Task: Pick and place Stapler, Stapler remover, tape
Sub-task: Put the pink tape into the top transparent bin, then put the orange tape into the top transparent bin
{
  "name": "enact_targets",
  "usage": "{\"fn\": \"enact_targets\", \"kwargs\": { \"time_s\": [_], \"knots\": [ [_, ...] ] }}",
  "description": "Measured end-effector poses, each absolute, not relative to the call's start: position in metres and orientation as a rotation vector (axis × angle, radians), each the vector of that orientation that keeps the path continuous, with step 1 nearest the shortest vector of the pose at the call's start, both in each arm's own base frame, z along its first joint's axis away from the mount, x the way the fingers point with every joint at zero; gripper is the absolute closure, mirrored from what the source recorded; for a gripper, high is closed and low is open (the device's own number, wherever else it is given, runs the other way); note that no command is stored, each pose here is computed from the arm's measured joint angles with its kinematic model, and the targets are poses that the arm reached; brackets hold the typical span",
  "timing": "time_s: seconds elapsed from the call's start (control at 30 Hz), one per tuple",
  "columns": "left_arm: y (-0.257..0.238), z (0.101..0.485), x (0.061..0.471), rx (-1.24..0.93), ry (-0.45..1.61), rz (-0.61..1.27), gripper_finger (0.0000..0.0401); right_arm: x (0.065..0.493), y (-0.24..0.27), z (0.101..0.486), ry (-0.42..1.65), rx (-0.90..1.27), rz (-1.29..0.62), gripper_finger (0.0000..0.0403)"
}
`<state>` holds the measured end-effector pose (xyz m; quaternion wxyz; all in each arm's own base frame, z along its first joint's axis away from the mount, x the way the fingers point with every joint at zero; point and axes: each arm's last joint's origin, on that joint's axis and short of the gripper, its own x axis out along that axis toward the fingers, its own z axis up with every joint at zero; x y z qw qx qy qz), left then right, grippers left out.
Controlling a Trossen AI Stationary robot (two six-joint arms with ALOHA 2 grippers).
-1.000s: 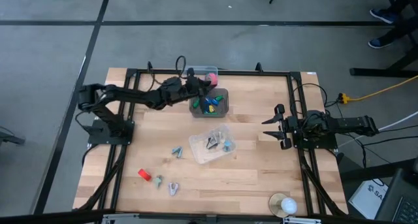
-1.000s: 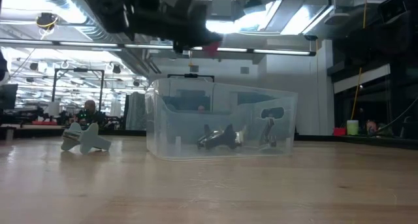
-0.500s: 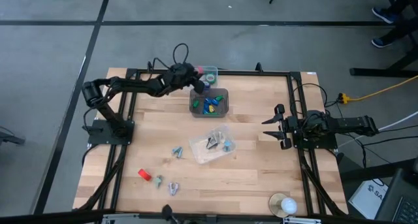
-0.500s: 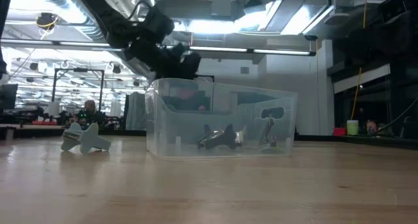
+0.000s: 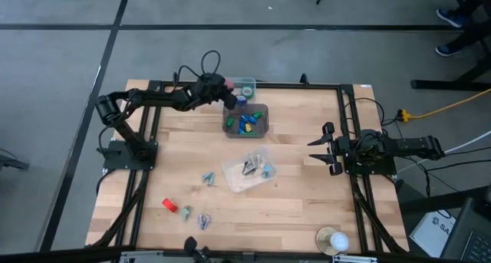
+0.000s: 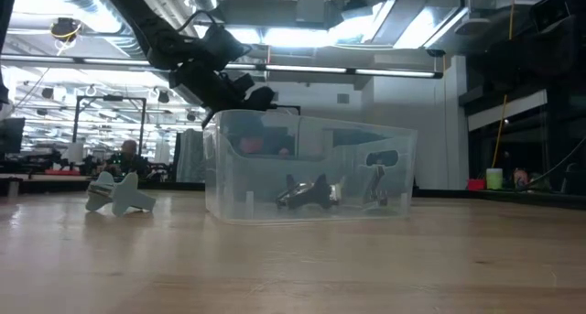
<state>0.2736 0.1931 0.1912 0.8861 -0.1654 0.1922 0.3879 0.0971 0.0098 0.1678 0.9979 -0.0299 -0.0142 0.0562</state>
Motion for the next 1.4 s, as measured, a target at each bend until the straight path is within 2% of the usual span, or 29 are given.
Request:
{"fn": "enact_targets", "kwargs": {
  "time_s": [0.37, 0.77, 0.97, 1.2, 1.4],
  "knots": [
    [0.194, 0.191, 0.273, -0.336, 0.4, 0.827, 0.026, 0.097, 0.01, 0.168, -0.028, -0.06, 0.113, 0.0215],
    [0.192, 0.182, 0.267, -0.407, 0.53, 0.804, 0.0258, 0.097, 0.01, 0.168, -0.028, -0.06, 0.113, 0.0215],
    [0.189, 0.195, 0.265, -0.402, 0.485, 0.767, 0.0258, 0.097, 0.01, 0.168, -0.029, -0.06, 0.113, 0.0215],
    [0.173, 0.228, 0.261, -0.4, 0.399, 0.629, 0.0258, 0.097, 0.01, 0.168, -0.028, -0.06, 0.113, 0.0215],
    [0.136, 0.246, 0.262, -0.343, 0.441, 0.453, 0.0258, 0.097, 0.01, 0.168, -0.028, -0.06, 0.113, 0.0215]
  ]
}}
